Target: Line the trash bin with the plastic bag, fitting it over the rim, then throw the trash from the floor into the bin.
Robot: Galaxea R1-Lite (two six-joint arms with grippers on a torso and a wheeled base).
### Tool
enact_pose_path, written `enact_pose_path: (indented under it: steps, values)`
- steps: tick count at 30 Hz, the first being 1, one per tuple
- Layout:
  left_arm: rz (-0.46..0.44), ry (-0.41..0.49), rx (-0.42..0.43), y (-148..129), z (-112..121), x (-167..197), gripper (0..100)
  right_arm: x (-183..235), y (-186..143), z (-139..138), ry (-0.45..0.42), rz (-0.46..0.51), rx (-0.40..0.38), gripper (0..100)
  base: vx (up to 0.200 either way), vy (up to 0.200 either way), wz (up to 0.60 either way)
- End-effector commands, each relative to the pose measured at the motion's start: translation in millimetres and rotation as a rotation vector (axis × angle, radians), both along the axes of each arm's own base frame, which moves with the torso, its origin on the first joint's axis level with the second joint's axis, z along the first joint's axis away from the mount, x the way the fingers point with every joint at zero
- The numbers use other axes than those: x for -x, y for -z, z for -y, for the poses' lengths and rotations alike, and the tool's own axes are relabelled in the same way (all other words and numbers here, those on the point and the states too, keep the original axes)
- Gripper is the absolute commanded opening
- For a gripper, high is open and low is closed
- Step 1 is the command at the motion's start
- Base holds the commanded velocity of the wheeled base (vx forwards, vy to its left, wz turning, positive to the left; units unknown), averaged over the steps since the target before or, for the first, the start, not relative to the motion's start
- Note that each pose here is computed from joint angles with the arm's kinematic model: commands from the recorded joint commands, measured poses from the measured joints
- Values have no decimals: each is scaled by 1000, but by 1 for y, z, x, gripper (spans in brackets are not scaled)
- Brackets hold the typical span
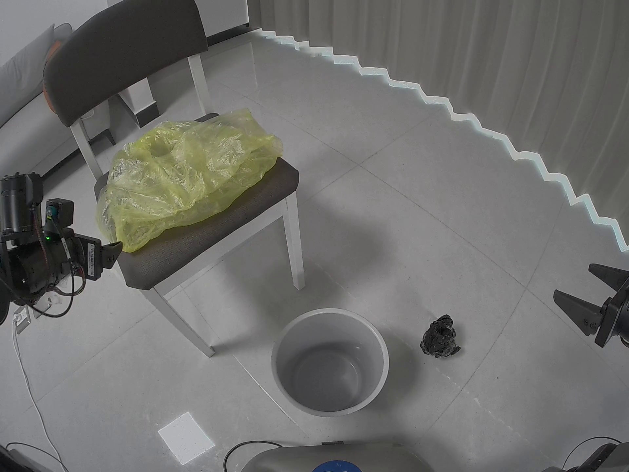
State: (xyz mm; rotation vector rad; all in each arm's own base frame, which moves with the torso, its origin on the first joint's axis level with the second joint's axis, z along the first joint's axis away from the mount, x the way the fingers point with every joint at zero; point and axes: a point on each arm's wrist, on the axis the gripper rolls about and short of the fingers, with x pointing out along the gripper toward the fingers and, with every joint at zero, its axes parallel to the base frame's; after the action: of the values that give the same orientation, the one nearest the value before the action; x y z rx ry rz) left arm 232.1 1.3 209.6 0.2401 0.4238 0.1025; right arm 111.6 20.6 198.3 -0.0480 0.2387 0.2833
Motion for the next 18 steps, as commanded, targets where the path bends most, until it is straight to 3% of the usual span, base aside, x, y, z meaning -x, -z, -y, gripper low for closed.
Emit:
enact_pose_path:
  steps: [1, 5, 11, 18]
  values:
    - [-64, -20, -26, 20, 0, -29, 100, 0, -1, 0, -1, 3, 0, 100, 0, 0, 0]
    - [-60, -40, -103, 30, -1, -48, 100, 1, 0, 0, -4, 5, -1, 100, 0, 0, 0]
    - [12, -38, -164, 40, -2, -76, 100, 2, -1, 0, -9, 11, -3, 100, 0, 0, 0]
    - [35, -42, -185, 38, 4, -86, 100, 3, -2, 1, -6, 15, -4, 100, 0, 0, 0]
